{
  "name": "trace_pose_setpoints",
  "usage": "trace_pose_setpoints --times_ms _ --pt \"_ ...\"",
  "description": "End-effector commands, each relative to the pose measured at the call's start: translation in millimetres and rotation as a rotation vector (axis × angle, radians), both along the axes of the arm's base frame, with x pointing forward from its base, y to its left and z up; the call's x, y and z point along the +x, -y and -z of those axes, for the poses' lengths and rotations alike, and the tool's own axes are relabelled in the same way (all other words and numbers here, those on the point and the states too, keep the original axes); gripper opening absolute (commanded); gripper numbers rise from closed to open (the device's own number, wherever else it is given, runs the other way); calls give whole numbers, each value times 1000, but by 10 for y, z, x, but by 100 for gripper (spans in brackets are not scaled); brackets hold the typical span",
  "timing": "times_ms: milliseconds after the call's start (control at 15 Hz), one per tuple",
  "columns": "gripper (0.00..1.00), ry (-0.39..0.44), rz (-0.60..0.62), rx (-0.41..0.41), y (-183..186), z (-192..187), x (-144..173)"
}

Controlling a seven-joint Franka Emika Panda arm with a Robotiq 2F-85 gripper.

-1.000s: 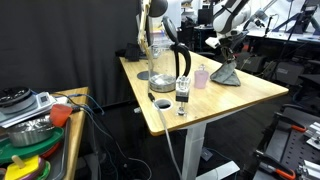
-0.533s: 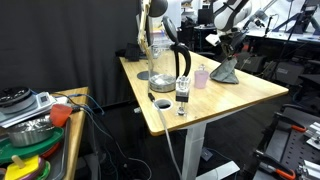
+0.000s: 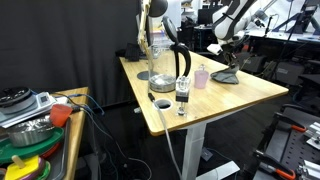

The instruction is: Unfold the towel

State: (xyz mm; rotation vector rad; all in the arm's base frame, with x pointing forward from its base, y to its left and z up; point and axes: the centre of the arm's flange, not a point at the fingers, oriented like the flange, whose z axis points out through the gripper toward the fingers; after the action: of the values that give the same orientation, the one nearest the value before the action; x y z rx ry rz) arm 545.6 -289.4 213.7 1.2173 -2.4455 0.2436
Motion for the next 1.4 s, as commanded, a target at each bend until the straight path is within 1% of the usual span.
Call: trace_pose_setpoints --times_ms 0,333,467,667,800,933,1000,1067,1133,1333 --pt "1 -22 -40 42 -35 -18 -182" --pt "1 -49 -87 91 -49 -87 -313" --pt "1 -85 -95 125 -36 -111 -392" --pt "1 -168 -74 202 13 -88 -609" --pt "1 -234 -39 248 -4 -76 -848" --pt "1 -300 -14 314 -39 -29 -1051" --pt "1 -321 -1 334 -56 -1 -1115" --pt "1 -332 14 358 -10 66 -1094" --pt "1 -327 26 369 -5 105 -1095" --pt "1 -253 52 368 42 183 -971"
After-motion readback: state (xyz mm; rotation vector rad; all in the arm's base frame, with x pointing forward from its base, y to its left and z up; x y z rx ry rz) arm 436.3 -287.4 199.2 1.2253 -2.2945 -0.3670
